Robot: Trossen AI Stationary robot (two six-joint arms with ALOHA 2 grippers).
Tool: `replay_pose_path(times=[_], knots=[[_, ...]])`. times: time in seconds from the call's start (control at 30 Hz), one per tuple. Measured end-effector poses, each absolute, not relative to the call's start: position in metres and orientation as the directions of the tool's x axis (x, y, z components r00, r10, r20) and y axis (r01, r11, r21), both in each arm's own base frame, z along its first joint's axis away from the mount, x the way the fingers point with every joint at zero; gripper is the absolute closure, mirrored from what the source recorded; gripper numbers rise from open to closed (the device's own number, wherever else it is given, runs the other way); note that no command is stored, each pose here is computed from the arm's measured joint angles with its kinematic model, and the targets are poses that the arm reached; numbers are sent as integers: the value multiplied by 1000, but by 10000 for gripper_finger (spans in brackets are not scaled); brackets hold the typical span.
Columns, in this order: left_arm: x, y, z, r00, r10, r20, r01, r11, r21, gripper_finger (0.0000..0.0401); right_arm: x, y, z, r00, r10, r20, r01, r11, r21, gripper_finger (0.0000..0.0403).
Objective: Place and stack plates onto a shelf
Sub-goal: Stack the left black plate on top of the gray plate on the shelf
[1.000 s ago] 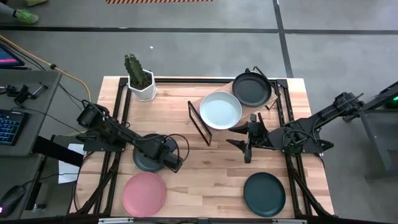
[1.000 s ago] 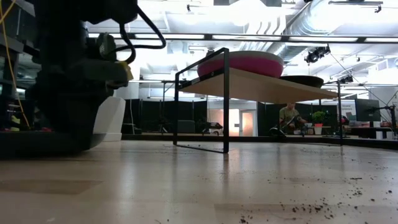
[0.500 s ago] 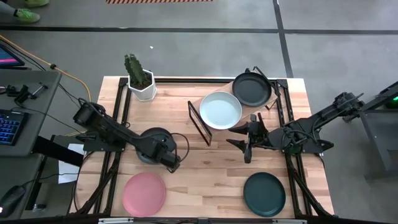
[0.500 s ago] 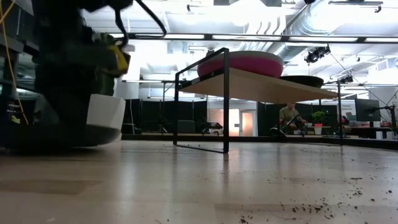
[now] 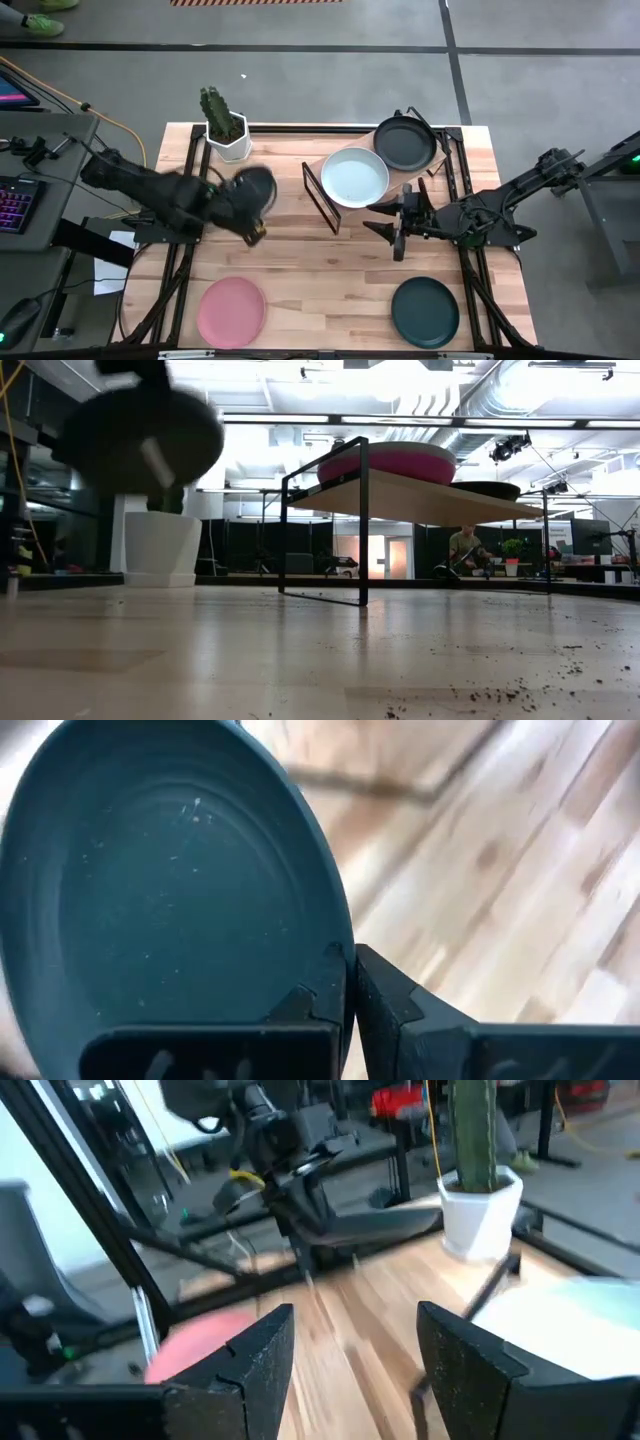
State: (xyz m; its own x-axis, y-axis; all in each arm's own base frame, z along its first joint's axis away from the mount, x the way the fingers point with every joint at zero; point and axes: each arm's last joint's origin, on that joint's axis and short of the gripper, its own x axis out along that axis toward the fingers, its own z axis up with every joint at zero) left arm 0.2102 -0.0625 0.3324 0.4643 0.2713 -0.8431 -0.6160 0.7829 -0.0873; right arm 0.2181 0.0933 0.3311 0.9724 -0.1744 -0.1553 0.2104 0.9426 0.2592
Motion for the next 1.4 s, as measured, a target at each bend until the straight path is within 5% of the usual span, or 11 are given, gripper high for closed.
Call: replay_pose_path(times=[0.23, 0.47, 0.97, 1.4], knots=[[230, -35, 401, 573, 378, -727, -525, 851, 28, 400, 218, 92, 353, 978, -207, 30, 191, 944, 270, 208], [282, -23, 420, 621, 403, -672, -332, 912, 241, 400, 212, 87, 366, 948, -299, 111, 270, 937, 222, 208], [379, -52, 360, 648, 284, -707, 264, 787, 558, 401, 207, 78, 366, 790, -609, 71, 585, 783, 210, 208], [413, -42, 315, 576, 319, -752, 300, 774, 558, 401, 207, 77, 365, 778, -625, 67, 602, 771, 210, 208]])
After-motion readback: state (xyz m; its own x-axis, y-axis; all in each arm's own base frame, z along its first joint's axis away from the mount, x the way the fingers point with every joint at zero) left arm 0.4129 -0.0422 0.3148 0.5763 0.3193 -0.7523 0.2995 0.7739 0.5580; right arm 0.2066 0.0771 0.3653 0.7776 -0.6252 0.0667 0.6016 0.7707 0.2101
